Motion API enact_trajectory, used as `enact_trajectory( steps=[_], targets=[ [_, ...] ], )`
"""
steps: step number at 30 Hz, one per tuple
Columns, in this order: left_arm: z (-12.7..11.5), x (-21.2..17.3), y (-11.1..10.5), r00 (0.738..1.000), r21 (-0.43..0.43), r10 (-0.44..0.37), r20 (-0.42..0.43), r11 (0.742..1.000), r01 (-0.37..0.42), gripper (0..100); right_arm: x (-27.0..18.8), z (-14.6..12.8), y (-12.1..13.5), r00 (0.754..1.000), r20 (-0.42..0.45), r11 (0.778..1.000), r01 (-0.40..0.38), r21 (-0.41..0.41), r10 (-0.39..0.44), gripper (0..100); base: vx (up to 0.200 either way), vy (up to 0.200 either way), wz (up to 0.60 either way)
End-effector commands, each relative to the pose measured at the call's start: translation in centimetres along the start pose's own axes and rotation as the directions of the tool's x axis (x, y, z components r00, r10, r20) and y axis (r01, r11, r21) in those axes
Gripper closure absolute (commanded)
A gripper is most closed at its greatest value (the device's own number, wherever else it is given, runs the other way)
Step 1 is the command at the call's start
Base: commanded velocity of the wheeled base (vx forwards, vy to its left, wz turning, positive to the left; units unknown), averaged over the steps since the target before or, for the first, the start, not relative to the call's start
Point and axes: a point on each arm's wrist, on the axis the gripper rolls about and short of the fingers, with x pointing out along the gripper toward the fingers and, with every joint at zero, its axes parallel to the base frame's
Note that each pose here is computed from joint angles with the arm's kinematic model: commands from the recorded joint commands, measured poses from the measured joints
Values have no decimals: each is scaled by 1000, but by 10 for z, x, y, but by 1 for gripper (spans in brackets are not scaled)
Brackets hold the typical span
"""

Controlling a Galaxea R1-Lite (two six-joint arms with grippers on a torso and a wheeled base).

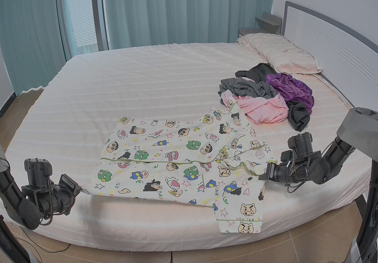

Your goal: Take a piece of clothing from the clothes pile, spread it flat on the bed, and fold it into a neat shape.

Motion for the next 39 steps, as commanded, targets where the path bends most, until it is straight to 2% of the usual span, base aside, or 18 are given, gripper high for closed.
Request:
enact_trajectory(
  steps=[1, 4, 9, 10, 14, 19, 22, 26, 31, 34, 35, 39],
  targets=[
    [8, 9, 0, 1000, -20, 1, 4, 1000, -1, 100, -1, 12, 7, 999, 47, 1000, -14, -20, 15, 100, 0, 0, 0],
    [7, 16, 3, 999, -22, 1, -43, 1000, -2, 100, 5, 16, 8, 998, 55, 1000, -18, -24, 19, 100, 0, 0, 0],
    [6, 22, 4, 999, -21, 12, -52, 1000, -13, 100, 15, 15, 6, 999, 40, 1000, -19, -23, 20, 100, 0, 0, 0],
    [6, 22, 4, 999, -21, 13, -53, 1000, -14, 100, 15, 16, 6, 999, 42, 1000, -21, -21, 22, 0, 0, 0, 0],
    [6, 23, 4, 998, -21, 15, -56, 1000, -17, 100, 11, 15, 8, 999, 43, 999, -26, -25, 27, 0, 0, 0, 0],
    [5, 23, 4, 998, -20, 15, -62, 1000, -17, 100, -20, 28, 19, 992, 107, 997, -67, -30, 69, 0, 0, 0, 0],
    [5, 23, 4, 997, -19, 10, -71, 1000, -11, 100, -35, 24, 25, 990, 104, 995, -94, -41, 98, 0, 0, 0, 0],
    [4, 22, 5, 997, -19, 11, -73, 1000, -12, 100, -45, -4, 26, 996, 30, 995, -88, -49, 90, 0, 0, 0, 0],
    [4, 21, 6, 997, -19, 14, -77, 1000, -15, 100, -54, -28, 16, 998, -37, 998, -53, -32, 52, 0, 0, 0, 0],
    [3, 21, 6, 997, -18, 14, -77, 1000, -15, 100, -61, -40, 12, 997, -67, 999, -43, -31, 41, 0, 0, 0, 0],
    [3, 21, 6, 997, -18, 13, -78, 1000, -15, 100, -66, -52, 8, 993, -107, 998, -45, -43, 40, 0, 0, 0, 0],
    [3, 21, 6, 997, -18, 13, -78, 1000, -15, 100, -72, -69, 1, 986, -166, 996, -46, -72, 34, 0, 0, 0, 0]
  ],
)
